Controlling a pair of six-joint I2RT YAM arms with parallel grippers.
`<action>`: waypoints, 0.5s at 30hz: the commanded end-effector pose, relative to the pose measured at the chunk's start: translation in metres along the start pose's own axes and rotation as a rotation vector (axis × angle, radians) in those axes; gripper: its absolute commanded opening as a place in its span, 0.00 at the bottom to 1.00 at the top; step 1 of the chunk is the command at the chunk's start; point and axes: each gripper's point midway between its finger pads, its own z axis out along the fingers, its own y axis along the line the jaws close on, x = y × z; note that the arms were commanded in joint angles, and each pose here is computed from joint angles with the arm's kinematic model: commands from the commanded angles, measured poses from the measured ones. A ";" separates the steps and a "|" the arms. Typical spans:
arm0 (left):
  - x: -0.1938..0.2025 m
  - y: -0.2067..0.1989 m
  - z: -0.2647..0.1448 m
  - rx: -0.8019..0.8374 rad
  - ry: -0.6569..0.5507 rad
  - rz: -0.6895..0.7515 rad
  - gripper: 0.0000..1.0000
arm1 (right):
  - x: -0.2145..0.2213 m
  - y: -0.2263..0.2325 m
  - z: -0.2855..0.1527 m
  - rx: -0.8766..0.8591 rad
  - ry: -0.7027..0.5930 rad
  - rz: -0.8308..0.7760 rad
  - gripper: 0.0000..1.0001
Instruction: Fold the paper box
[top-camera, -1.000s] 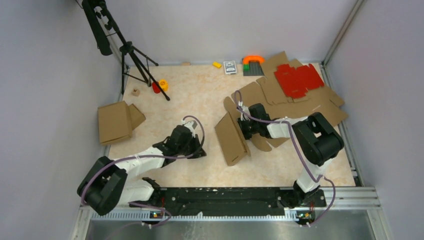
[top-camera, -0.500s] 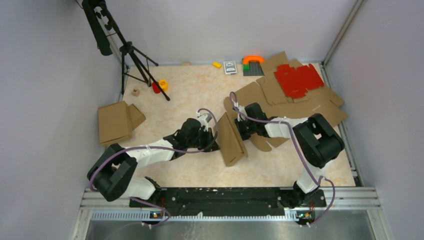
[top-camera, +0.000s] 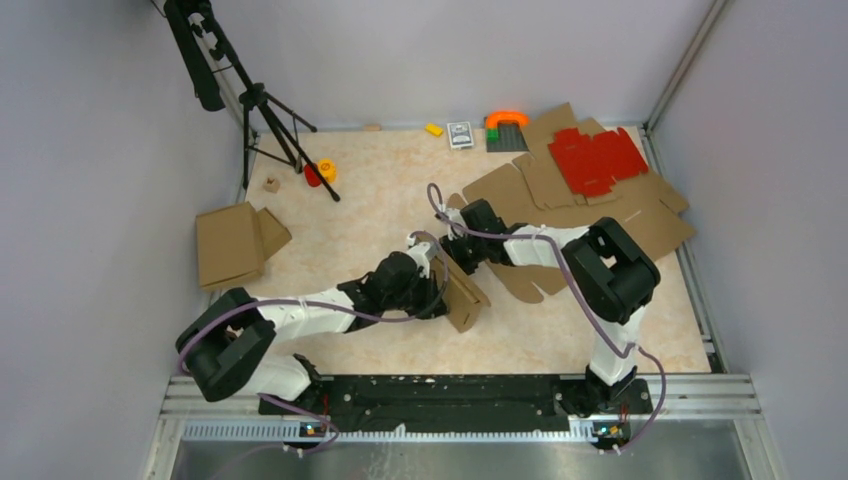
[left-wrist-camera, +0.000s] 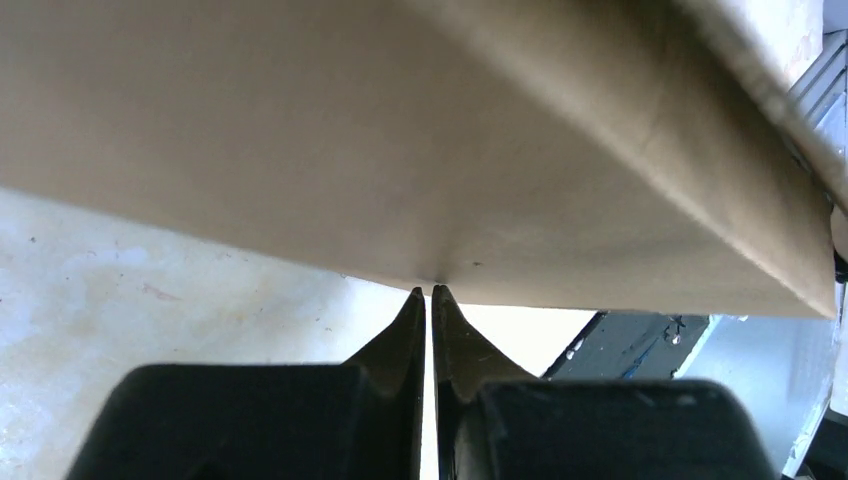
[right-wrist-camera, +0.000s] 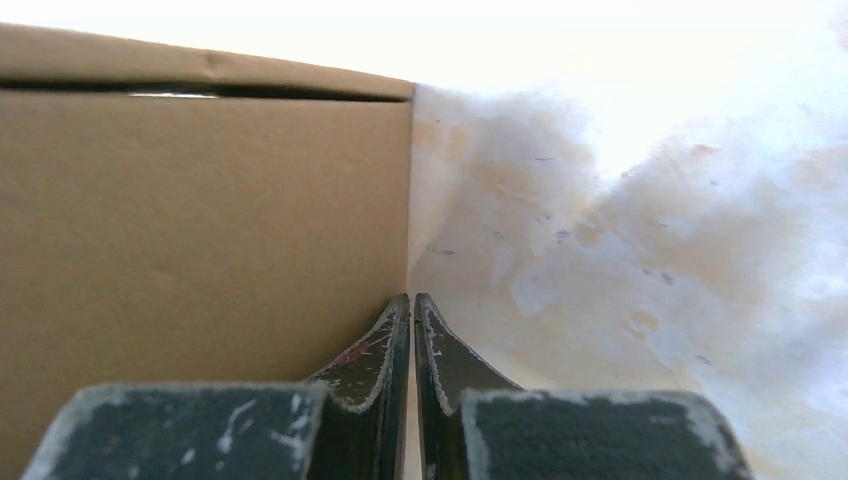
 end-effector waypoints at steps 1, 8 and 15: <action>-0.016 -0.015 0.004 0.041 -0.071 0.024 0.04 | -0.015 0.027 0.004 -0.095 -0.018 -0.076 0.04; -0.015 -0.025 0.003 0.074 -0.076 0.038 0.09 | -0.014 0.040 0.005 -0.124 0.008 -0.138 0.04; -0.014 -0.012 -0.034 -0.056 -0.040 0.100 0.26 | -0.017 0.034 0.004 -0.088 0.017 -0.162 0.04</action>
